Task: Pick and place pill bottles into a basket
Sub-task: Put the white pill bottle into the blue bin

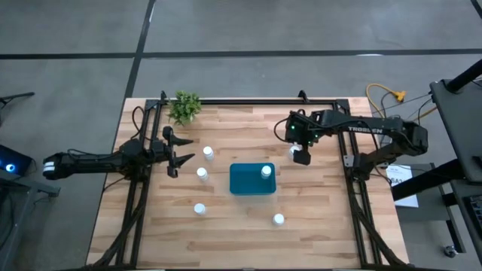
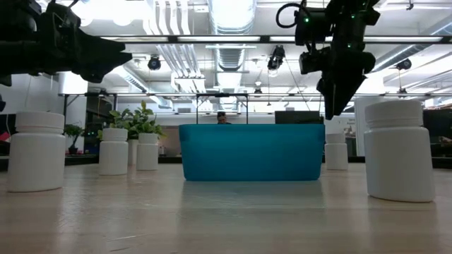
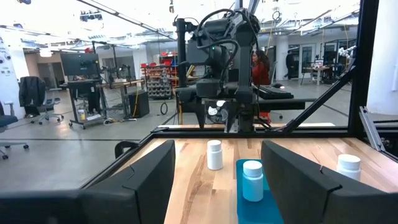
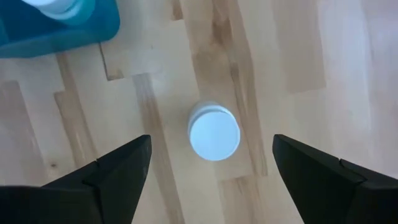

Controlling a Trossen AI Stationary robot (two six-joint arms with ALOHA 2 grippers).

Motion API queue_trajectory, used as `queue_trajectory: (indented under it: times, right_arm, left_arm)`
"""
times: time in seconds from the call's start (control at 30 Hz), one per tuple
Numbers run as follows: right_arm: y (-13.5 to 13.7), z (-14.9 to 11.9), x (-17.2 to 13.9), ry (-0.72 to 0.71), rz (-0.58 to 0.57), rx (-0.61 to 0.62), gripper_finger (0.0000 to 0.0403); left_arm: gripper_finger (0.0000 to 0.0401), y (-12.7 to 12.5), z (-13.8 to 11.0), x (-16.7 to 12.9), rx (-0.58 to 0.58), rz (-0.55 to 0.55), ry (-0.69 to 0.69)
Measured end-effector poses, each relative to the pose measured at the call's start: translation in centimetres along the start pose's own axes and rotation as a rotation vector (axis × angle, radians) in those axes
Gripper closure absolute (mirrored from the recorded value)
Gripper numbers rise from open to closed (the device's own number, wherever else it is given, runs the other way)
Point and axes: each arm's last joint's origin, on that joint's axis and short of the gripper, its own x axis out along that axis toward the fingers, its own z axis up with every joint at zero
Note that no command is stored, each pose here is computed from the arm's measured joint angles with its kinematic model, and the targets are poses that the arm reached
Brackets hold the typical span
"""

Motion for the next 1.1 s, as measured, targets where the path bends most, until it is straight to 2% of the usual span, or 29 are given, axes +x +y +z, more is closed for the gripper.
queue_trajectory:
  times: [0.5,1.1]
  right_arm:
    - [-1.0,0.9,2.5,0.048,0.024,-0.009,0.0077]
    - [-1.1,-0.1,4.7,0.082,0.028,0.027,0.0078]
  left_arm:
    - [0.018,0.0,0.0,0.0,0.0,0.0,0.004]
    - [0.018,0.0,0.0,0.0,0.0,-0.001,0.004]
